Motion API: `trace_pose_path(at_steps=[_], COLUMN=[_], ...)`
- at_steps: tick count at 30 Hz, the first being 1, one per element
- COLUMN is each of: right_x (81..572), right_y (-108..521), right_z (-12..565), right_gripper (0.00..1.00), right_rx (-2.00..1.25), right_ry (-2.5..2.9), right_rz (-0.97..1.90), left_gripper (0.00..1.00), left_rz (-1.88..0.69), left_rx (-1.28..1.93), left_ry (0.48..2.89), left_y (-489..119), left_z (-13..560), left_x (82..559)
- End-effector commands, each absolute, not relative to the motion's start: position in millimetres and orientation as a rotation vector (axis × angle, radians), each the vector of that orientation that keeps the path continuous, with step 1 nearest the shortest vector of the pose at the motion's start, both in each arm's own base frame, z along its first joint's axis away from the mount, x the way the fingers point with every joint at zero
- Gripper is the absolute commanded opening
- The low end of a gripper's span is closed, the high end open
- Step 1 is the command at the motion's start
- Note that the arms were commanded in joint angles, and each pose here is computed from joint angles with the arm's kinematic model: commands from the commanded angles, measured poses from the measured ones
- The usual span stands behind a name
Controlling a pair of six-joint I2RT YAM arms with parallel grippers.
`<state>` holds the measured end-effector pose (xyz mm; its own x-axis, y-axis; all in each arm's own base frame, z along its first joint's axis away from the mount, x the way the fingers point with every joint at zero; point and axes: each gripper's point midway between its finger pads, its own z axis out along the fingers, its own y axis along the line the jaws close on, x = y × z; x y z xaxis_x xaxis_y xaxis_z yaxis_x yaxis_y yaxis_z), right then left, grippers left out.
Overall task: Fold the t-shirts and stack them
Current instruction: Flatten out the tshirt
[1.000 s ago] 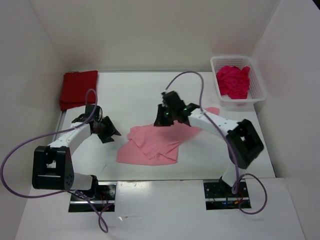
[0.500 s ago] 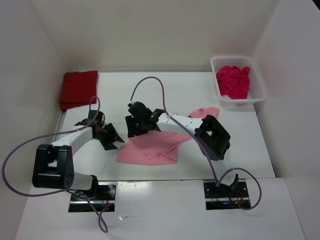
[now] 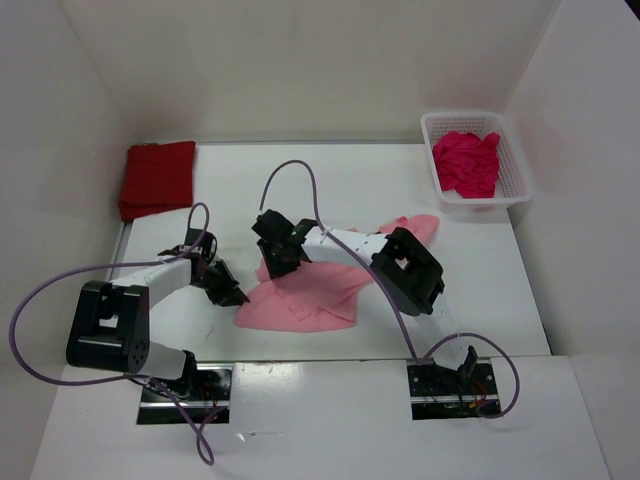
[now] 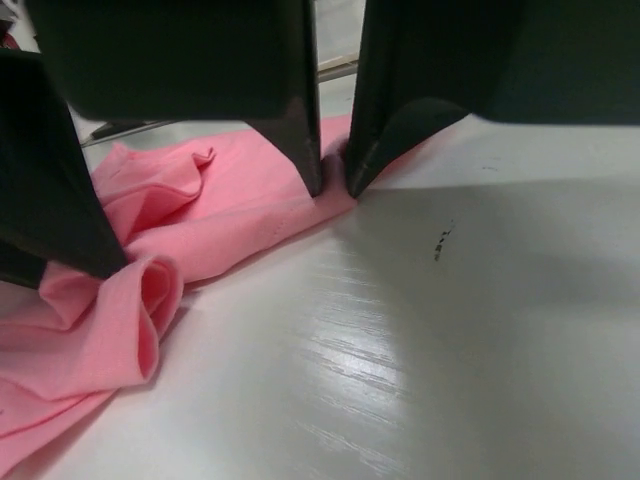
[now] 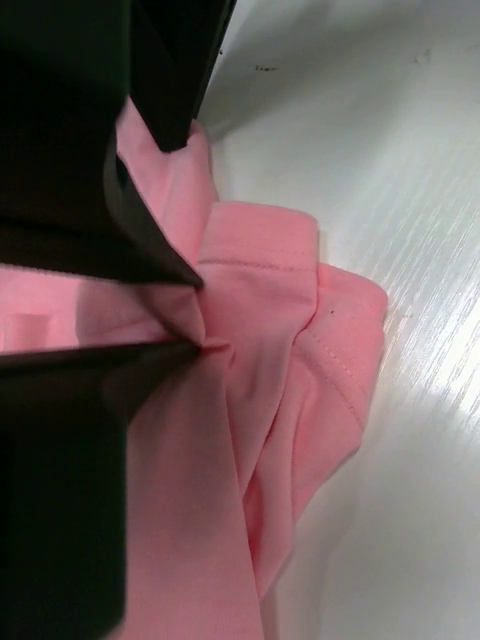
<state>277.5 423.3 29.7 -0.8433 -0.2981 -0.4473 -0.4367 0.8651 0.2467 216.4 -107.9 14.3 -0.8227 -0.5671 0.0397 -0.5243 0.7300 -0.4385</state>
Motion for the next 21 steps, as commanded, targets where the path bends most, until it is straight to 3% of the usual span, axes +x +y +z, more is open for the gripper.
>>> trace_pose_path(at_steps=[1,3,7,14,21], right_x=[279.9,283.8,284.2,300.5,352.9], right_y=[431.2,434.7,435.9,397.6,281.6], right_z=[41.4,58.6,92.2,157.4,264.7], right_gripper=[0.29,0.21,0.21,0.09,0.02], right_rx=[-0.566,-0.54,-0.517,-0.348,0.01], right_ry=[2.607,2.57,2.53,2.46,2.241], right_rz=[0.453,0.484,0.528,0.636,0.756], left_gripper=[0.21,0.14,0.01,0.0,0.0], left_rz=[-0.694,-0.702,-0.735,-0.783,-0.947], left_rx=[-0.909,-0.896,-0.878,-0.835,-0.765], left_ry=[2.838,2.82,2.775,2.721,2.532], left_y=[-111.3,-111.9,-115.1,-119.5,-126.4], left_z=[10.8,14.0,28.0,49.5,128.0], left_x=[213.7,220.2,237.8,257.4,305.8])
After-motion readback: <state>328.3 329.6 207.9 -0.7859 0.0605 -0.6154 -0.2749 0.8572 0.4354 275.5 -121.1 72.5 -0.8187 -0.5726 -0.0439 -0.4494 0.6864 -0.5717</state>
